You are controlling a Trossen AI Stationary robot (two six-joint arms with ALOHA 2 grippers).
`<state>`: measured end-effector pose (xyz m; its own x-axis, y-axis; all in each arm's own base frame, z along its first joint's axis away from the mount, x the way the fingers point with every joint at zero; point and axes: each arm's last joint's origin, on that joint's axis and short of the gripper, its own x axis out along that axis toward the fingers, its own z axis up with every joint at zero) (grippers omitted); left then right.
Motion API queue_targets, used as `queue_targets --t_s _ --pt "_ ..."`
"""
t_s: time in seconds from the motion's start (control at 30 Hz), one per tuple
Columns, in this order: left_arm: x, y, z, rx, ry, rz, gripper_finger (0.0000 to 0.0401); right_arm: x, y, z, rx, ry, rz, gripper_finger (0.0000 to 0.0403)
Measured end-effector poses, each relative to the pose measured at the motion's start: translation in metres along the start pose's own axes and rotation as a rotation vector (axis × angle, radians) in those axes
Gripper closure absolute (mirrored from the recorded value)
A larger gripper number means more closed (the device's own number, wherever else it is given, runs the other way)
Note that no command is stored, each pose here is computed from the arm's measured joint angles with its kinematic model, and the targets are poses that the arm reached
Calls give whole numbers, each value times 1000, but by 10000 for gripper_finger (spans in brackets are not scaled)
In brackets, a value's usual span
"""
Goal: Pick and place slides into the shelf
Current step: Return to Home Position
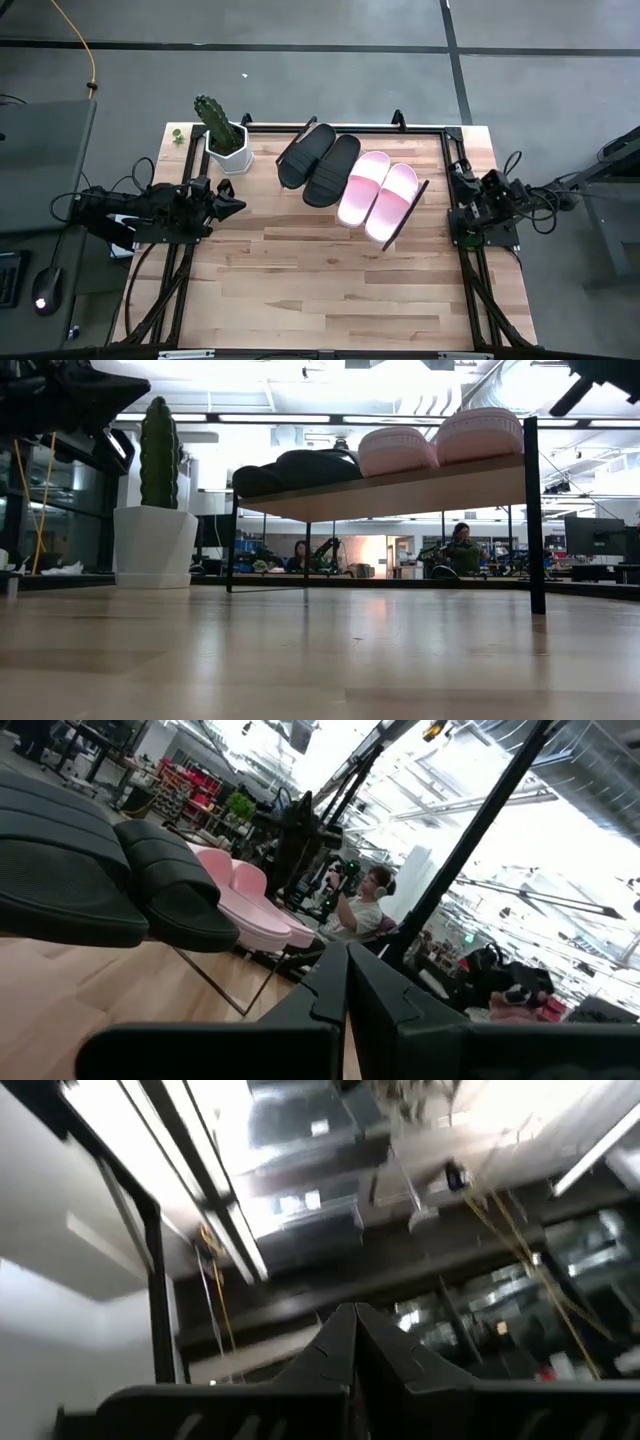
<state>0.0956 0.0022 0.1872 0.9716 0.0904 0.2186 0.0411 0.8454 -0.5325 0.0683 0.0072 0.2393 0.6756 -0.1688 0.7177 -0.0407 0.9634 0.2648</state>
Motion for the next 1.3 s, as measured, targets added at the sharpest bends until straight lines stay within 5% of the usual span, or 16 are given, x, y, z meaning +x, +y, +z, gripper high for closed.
queue_targets --t_s 0.33,0.63,0.8,1.3 --pt "0 0 -2 69 26 -4 401 -9 -5 -28 40 305 -70 403" --pt "0 3 -7 367 90 -5 401 -14 -7 -39 10 424 -76 403" --pt "-1 8 -14 430 170 26 401 -18 -8 -47 -71 544 -78 403" --pt "-2 10 -16 573 196 57 401 -12 -4 -22 -224 845 -35 403"
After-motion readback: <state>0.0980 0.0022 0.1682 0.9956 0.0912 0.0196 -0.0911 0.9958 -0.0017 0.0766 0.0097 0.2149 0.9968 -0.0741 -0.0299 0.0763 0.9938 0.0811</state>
